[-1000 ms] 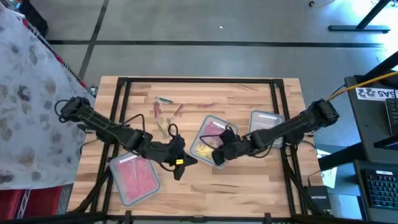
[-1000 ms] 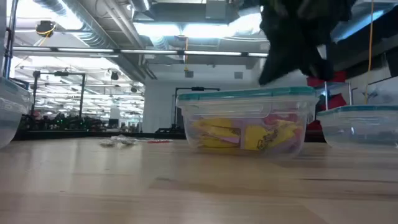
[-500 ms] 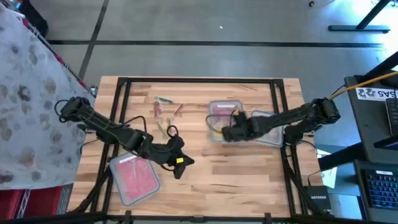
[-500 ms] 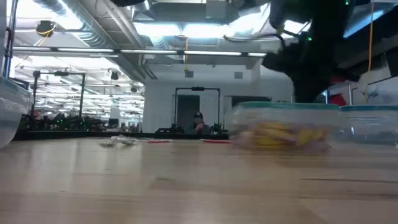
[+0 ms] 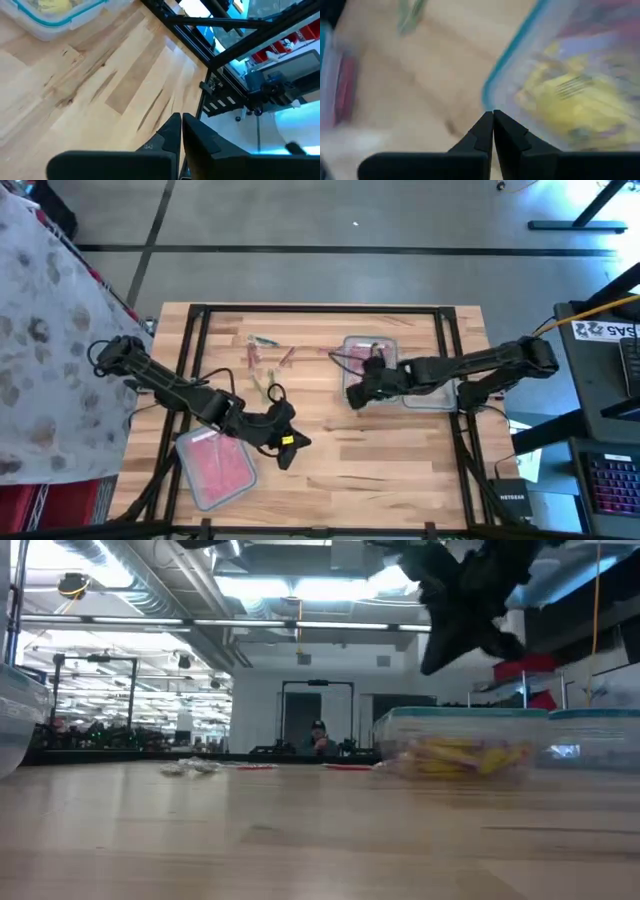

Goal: Sort candy
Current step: Move the rectangular transparent bin, then open the square transparent bin

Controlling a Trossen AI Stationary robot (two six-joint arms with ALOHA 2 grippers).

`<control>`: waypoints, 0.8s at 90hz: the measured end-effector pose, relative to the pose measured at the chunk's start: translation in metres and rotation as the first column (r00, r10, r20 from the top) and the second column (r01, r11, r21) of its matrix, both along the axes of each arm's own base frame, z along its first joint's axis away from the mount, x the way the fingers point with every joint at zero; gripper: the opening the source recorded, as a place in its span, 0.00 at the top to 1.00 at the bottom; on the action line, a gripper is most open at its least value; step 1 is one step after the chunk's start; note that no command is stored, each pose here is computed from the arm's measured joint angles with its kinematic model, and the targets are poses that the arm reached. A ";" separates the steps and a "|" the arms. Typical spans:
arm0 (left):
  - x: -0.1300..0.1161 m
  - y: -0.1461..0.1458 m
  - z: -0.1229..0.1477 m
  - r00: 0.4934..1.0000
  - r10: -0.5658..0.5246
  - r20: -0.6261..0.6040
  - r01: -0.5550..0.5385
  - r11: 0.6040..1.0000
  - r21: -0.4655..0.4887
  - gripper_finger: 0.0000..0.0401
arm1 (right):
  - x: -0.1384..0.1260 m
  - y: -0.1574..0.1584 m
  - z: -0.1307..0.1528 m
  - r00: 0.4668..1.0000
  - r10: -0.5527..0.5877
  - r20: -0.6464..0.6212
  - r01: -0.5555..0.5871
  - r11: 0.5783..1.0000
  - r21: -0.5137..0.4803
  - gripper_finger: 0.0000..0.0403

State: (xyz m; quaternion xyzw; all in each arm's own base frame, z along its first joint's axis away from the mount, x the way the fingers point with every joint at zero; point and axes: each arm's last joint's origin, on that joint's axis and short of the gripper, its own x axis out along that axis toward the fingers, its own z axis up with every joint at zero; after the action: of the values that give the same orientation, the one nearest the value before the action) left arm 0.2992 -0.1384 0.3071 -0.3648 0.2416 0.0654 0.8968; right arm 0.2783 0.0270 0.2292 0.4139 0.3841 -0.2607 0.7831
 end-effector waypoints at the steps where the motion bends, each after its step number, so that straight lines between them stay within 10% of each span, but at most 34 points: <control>1: 0.000 0.000 0.000 1.000 0.000 0.000 0.000 1.000 0.000 1.00 | 0.002 0.001 -0.001 1.000 0.012 0.001 -0.012 1.000 0.006 1.00; 25: 0.000 0.000 0.000 1.000 0.003 -0.001 -0.003 1.000 -0.003 1.00 | 0.020 0.013 -0.033 0.992 0.101 -0.073 -0.096 0.993 0.073 1.00; 49: 0.001 0.003 0.000 1.000 0.030 -0.001 -0.030 1.000 0.007 1.00 | -0.004 -0.031 -0.038 0.932 -0.239 -0.273 0.186 0.961 -0.207 1.00; 72: 0.002 0.005 -0.001 0.999 0.036 -0.001 -0.036 0.999 0.013 1.00 | -0.018 -0.043 0.001 0.938 -0.341 -0.064 0.311 0.909 -0.278 1.00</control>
State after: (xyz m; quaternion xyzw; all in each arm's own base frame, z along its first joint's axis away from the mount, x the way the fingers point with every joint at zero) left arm 0.3009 -0.1337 0.3065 -0.3631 0.2351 0.0834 0.8977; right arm 0.2605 -0.0164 0.2307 0.3493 0.3142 -0.4591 0.7540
